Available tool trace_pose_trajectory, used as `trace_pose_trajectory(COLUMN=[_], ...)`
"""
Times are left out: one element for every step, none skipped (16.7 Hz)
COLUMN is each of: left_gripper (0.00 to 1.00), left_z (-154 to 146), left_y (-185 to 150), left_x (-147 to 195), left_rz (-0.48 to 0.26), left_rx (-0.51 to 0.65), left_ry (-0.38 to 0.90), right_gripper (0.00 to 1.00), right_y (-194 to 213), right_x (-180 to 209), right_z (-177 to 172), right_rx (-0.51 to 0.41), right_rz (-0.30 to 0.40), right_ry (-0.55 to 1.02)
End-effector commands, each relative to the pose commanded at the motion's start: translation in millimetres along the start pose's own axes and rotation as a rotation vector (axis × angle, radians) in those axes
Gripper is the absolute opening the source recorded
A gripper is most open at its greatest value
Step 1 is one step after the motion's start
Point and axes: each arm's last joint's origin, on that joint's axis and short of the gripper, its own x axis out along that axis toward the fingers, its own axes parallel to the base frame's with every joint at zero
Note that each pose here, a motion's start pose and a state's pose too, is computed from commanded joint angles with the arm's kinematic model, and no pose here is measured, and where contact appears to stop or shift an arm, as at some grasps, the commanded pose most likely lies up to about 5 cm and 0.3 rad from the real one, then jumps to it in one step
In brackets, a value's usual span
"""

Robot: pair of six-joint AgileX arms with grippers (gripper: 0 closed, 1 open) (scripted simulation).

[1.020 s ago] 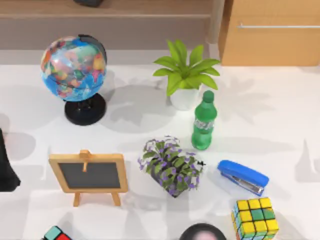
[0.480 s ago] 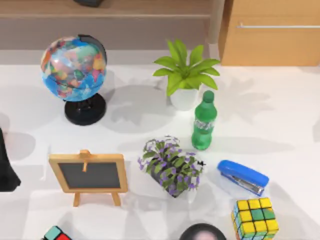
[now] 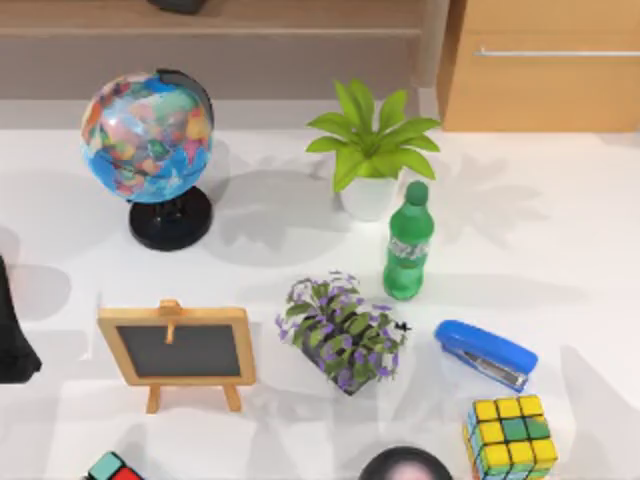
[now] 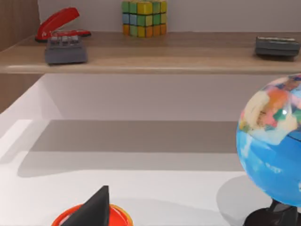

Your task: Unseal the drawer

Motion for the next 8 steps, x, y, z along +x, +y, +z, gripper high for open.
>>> trace_pose_trajectory(left_gripper=[1.00,1.00,1.00,1.00,1.00,1.00,1.00,1.00], left_z=[0.0,0.0,0.0,0.0,0.0,0.0,0.0,0.0], left_y=[0.0,0.0,0.0,0.0,0.0,0.0,0.0,0.0], left_x=[0.0,0.0,0.0,0.0,0.0,0.0,0.0,0.0], left_rz=[0.000,0.000,0.000,0.000,0.000,0.000,0.000,0.000], left_rx=[0.000,0.000,0.000,0.000,0.000,0.000,0.000,0.000], left_ry=[0.000,0.000,0.000,0.000,0.000,0.000,0.000,0.000], right_gripper=[1.00,1.00,1.00,1.00,1.00,1.00,1.00,1.00], right_y=[0.9,1.0,1.7,3.1,5.4,8.5,12.6,17.8], right_x=[-0.3,0.0,2.7,8.0,15.9,26.4,39.1,53.8], right_z=[-0.9,-0.7,0.7,3.1,6.0,8.6,10.6,11.6], right_rx=[0.001,-0.001,-0.015,-0.042,-0.080,-0.128,-0.185,-0.253], right_rz=[0.001,0.002,0.004,0.010,0.017,0.025,0.032,0.037], right_ry=[0.002,0.001,-0.005,-0.015,-0.029,-0.044,-0.061,-0.078])
